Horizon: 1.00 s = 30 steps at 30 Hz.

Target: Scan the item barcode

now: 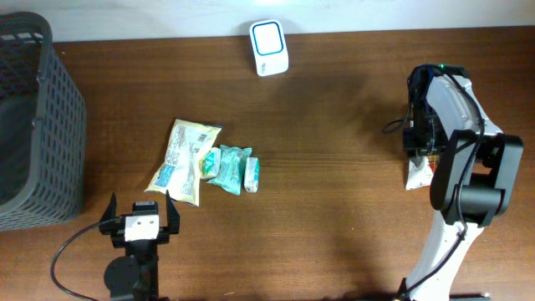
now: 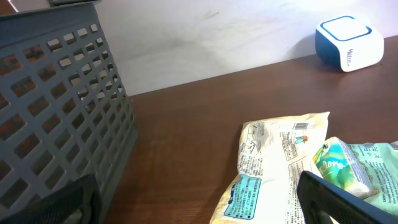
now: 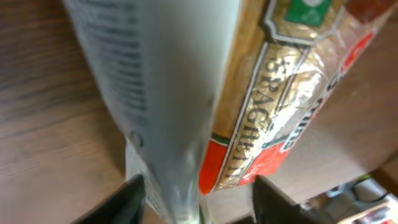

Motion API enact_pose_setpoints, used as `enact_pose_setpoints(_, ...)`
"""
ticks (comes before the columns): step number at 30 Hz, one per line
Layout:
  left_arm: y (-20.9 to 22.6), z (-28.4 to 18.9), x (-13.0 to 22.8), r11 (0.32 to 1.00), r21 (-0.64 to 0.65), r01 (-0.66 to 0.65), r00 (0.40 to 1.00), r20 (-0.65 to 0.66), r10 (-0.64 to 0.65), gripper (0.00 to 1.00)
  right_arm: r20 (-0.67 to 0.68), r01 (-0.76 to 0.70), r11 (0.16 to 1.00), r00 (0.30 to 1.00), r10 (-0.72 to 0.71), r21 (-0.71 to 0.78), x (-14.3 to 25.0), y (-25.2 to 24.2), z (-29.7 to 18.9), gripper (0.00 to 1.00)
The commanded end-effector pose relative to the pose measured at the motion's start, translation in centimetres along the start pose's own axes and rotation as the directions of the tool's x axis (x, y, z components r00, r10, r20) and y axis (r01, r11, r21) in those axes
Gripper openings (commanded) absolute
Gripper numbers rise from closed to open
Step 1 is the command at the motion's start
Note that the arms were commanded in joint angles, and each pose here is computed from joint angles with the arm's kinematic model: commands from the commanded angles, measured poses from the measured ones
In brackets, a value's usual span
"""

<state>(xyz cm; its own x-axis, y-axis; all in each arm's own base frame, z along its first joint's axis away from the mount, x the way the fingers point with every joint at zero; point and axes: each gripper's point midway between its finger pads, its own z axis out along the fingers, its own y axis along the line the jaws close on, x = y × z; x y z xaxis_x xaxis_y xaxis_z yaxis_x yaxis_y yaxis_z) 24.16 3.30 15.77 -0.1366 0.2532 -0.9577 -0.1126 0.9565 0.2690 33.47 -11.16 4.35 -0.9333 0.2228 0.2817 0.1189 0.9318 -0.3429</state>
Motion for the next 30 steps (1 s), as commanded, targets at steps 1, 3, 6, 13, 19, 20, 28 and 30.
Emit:
enact_pose_setpoints(1, 0.2, 0.0, 0.1, 1.000, -0.009, -0.015, 1.000, -0.001, 0.015, 0.99, 0.054, -0.014, 0.995, 0.998, 0.020, -0.099, -0.5, 0.9, -2.5, 0.57)
enact_pose_setpoints(3, 0.2, 0.0, 0.1, 1.000, -0.009, -0.015, 1.000, -0.001, 0.015, 0.99, 0.078, 0.013, 0.978, 0.997, 0.003, -0.208, -0.5, 3.0, -5.4, 0.57)
enact_pose_setpoints(6, 0.2, 0.0, 0.1, 1.000, -0.009, -0.015, 1.000, -0.001, 0.015, 0.99, 0.150, 0.105, 0.924, 0.987, -0.053, -0.369, 0.1, 7.5, -11.1, 0.57)
enact_pose_setpoints(13, 0.2, 0.0, 0.1, 1.000, -0.009, -0.015, 1.000, -0.001, 0.015, 0.99, 0.352, 0.384, 0.767, 0.910, -0.219, -0.515, 2.3, 23.7, -17.3, 0.51)
enact_pose_setpoints(19, 0.2, 0.0, 0.1, 1.000, -0.009, -0.015, 1.000, -0.001, 0.015, 0.99, 0.419, 0.531, 0.710, 0.837, -0.353, -0.463, 8.1, 37.0, -17.2, 0.39)
enact_pose_setpoints(20, 0.2, 0.0, 0.1, 1.000, -0.009, -0.015, 1.000, -0.001, 0.015, 0.99, 0.424, 0.544, 0.702, 0.829, -0.365, -0.459, 8.9, 38.4, -17.0, 0.36)
enact_pose_setpoints(28, 0.2, 0.0, 0.1, 1.000, -0.009, -0.015, 1.000, -0.001, 0.015, 0.99, 0.377, 0.514, 0.779, 0.843, -0.383, -0.358, 10.7, 41.4, -12.7, 0.04)
enact_pose_setpoints(30, 0.2, 0.0, 0.1, 1.000, -0.009, -0.015, 1.000, -0.001, 0.015, 0.99, 0.348, 0.484, 0.808, 0.861, -0.371, -0.335, 9.9, 39.9, -11.9, 0.04)
